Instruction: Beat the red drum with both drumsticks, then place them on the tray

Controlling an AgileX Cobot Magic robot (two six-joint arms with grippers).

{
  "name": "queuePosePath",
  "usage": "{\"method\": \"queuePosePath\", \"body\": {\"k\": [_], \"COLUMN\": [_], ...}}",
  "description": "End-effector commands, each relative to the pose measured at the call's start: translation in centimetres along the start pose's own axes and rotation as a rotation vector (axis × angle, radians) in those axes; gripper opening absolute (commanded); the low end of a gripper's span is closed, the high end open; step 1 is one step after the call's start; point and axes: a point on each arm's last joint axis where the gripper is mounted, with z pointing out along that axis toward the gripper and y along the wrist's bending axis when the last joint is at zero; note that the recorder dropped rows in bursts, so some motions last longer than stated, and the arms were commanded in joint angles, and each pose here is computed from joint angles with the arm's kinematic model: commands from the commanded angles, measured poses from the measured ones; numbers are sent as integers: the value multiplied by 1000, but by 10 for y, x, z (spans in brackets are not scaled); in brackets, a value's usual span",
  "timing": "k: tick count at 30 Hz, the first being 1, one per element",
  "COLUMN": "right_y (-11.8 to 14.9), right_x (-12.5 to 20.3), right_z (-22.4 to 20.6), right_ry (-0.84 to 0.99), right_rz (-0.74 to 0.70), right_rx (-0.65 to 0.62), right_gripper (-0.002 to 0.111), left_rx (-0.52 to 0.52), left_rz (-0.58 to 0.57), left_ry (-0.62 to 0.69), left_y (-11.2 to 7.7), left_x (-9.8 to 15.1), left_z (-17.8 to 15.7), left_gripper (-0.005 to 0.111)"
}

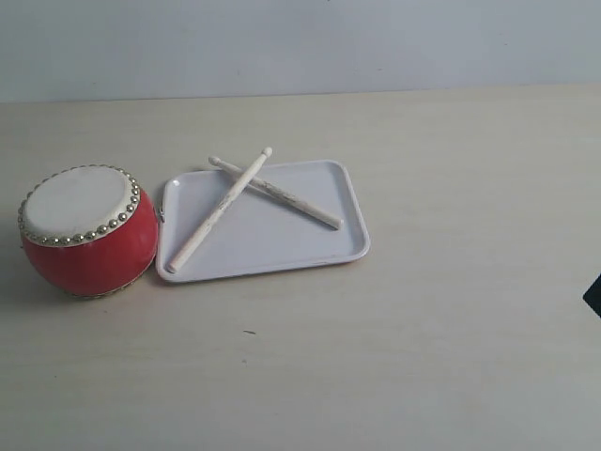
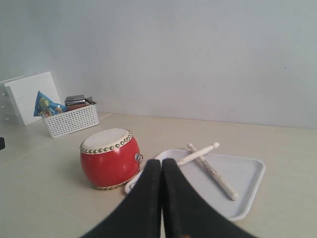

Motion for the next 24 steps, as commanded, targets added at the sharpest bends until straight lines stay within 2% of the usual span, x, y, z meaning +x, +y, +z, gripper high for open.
{"method": "queuePosePath", "body": {"k": [1,10,14,18,24], "right_y": [0,0,-2,-5,-7], "right_x": [1,1,3,4,4], "right_z": [0,0,0,-1,-1], "right_ry": [1,-4,19,28,33], "right_rz": [-12,-13,-103,-23,-67], "right_rx": [-3,2,20,56,71], "right_gripper": [0,0,0,0,0], "left_rx": [0,0,0,0,0], "left_rz": [-2,-2,-2,-2,-2], "left_ry": [-3,-3,-3,-3,-3], "left_y": [0,0,0,0,0], "left_x": [1,1,1,1,1], "left_z": [0,0,0,0,0], "left_gripper": [1,1,1,1,1]}}
